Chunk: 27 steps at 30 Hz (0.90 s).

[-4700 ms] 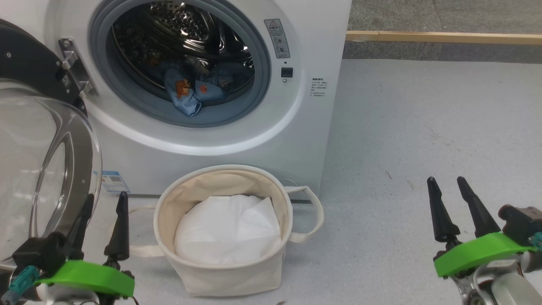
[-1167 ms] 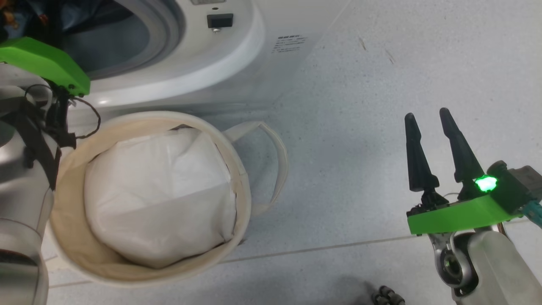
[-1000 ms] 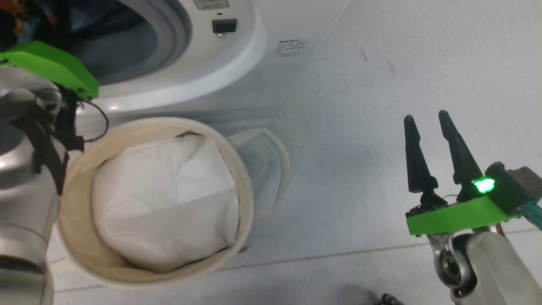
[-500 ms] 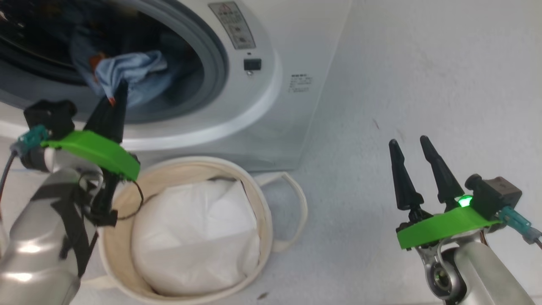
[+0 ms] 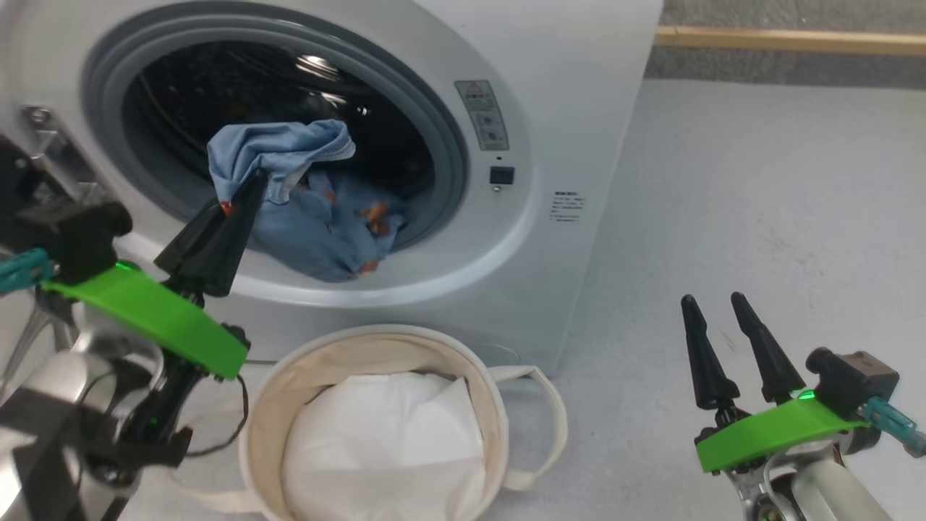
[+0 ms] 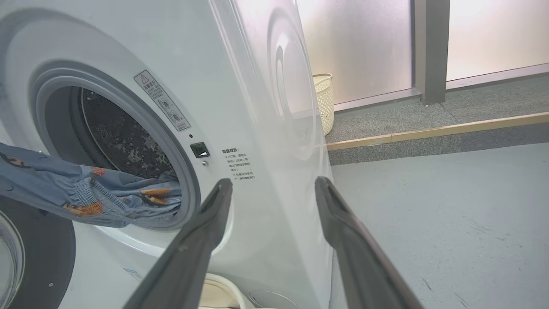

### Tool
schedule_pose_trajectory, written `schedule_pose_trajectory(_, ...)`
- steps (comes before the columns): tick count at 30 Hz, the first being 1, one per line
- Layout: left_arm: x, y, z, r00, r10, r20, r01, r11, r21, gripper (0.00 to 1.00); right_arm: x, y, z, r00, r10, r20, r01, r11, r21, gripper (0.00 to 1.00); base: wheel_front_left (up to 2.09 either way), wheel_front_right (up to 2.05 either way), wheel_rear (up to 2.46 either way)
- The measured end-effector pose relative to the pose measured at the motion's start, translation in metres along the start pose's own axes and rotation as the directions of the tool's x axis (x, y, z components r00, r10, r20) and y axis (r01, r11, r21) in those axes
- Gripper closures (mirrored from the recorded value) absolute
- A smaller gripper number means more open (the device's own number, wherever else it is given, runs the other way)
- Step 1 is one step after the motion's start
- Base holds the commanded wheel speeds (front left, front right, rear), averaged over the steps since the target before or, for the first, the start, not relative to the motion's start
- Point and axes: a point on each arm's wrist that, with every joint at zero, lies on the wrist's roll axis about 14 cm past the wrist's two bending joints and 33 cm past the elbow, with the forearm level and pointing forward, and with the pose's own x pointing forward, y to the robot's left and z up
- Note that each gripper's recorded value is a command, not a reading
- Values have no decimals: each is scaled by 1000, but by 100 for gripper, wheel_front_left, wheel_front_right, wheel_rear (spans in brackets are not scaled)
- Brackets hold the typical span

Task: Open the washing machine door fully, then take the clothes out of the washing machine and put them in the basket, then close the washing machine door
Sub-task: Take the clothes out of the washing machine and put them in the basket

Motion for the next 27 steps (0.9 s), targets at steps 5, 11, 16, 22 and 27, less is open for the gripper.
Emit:
schedule_pose_trajectory(5,-30,-26,37,998,-15,60,16,1000,-15,100,4,13,7,999,38,21,-38,999,-1,0,0,0,0)
schedule_pose_trajectory(11,-46,-34,-10,997,4,-76,-10,997,-76,100,1,7,5,1000,28,10,-28,1000,-3,0,0,0,0)
schedule_pose_trajectory(16,-54,-24,-88,970,44,-240,-79,987,-137,100,-1,1,-1,1000,11,-6,-11,1000,-1,0,0,0,0)
schedule_pose_trajectory(22,-48,-5,-167,931,93,-352,-149,979,-136,100,-7,-14,-6,999,-34,-25,34,999,-3,0,0,0,0)
schedule_pose_trajectory(27,-40,4,-213,899,111,-424,-171,979,-108,100,-8,-26,-9,997,-67,-34,67,998,-6,0,0,0,0)
